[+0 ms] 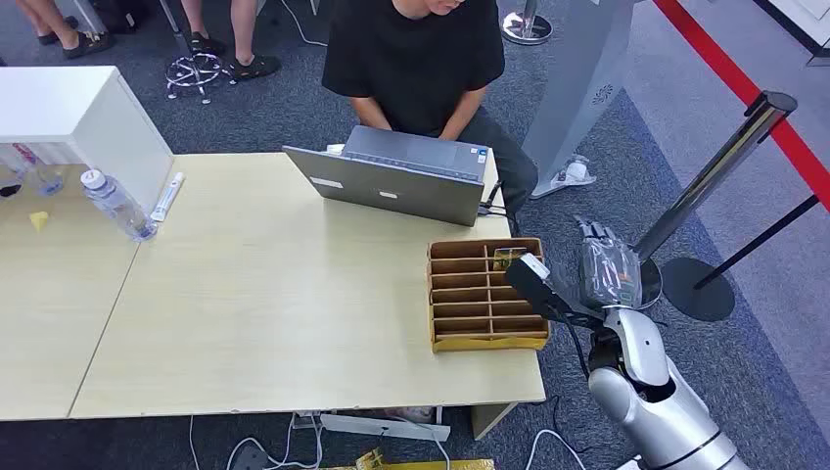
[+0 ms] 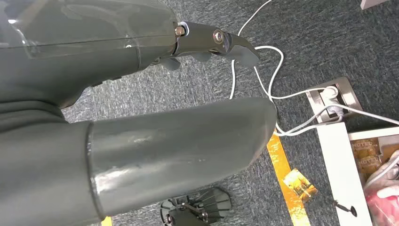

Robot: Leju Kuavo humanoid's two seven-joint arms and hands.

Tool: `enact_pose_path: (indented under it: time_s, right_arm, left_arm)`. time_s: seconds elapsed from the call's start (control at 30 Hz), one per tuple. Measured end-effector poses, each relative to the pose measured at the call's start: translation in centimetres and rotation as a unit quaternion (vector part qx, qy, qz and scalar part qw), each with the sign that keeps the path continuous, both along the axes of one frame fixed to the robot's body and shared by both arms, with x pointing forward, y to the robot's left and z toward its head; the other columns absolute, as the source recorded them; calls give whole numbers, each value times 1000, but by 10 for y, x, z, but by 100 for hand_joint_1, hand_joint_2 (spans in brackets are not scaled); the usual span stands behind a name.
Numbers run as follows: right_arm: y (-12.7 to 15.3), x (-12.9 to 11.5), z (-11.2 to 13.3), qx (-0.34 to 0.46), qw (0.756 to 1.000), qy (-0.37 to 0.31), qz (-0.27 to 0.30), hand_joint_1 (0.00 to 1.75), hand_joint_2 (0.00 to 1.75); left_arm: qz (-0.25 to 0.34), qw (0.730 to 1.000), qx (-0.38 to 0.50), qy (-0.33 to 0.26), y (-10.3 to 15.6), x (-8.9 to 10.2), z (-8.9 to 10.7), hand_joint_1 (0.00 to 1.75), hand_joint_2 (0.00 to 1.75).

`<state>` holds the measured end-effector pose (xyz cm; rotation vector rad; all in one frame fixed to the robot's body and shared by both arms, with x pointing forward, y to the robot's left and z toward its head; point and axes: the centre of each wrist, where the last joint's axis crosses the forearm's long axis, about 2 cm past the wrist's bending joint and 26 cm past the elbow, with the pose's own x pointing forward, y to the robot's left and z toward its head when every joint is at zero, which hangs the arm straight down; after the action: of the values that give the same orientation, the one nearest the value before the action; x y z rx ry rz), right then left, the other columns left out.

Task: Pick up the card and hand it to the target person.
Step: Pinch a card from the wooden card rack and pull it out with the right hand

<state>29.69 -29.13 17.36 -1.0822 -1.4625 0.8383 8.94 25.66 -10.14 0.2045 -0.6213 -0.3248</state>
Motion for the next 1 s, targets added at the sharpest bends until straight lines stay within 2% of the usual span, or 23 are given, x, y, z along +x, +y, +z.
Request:
enact_pose_path:
  time_s: [0.13,0.3,1.0]
  right_arm:
    - [2,2,-1,-1,1000,3,3,82,175]
    - [6,4,-2,-4,1000,8,8,86,175]
    - [20,10,-6,-14,999,26,27,75,175]
  left_arm:
    - [0,1000,0,0,0,0,0,0,0]
    - [-1,1000,0,0,0,0,0,0,0]
    - [-3,1000,0,1,0,0,0,0,0]
